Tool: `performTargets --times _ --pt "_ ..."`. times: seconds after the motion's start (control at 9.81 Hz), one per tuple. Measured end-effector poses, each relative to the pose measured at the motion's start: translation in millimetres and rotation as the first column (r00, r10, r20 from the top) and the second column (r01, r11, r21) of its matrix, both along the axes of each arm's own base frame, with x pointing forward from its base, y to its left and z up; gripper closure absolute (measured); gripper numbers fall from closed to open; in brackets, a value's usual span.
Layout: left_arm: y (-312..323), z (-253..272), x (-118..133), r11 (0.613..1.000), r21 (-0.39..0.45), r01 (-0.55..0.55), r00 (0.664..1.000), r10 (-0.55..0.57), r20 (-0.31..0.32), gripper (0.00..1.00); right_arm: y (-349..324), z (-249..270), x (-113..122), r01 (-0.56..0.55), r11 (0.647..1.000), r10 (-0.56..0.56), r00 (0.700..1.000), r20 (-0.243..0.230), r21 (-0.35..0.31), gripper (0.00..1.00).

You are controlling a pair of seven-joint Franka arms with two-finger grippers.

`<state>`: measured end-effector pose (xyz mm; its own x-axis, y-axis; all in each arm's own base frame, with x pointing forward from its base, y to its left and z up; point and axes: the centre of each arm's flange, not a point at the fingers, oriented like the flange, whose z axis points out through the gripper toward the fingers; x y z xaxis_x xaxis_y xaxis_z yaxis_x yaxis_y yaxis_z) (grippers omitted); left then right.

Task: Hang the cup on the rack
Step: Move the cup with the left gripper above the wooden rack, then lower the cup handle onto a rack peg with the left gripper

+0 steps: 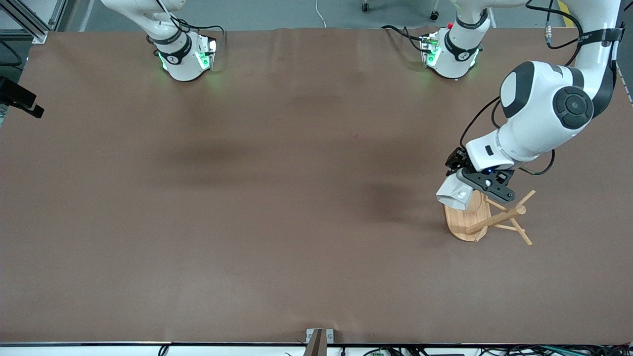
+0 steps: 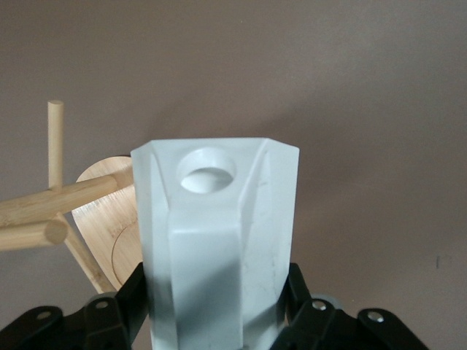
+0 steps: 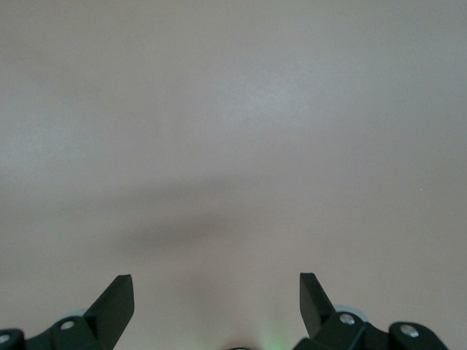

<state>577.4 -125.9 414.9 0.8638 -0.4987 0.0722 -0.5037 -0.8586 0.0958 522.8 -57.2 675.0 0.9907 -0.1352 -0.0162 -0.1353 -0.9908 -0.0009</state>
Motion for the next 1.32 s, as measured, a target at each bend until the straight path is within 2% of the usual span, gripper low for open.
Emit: performTargets --times 1.32 --pt "54.3 -13.9 16.5 1.000 0.012 -0.014 0.999 0.013 0.029 0.25 1.8 -1.4 -1.3 -0.003 1.000 0.003 1.000 -0.014 0.001 0.00"
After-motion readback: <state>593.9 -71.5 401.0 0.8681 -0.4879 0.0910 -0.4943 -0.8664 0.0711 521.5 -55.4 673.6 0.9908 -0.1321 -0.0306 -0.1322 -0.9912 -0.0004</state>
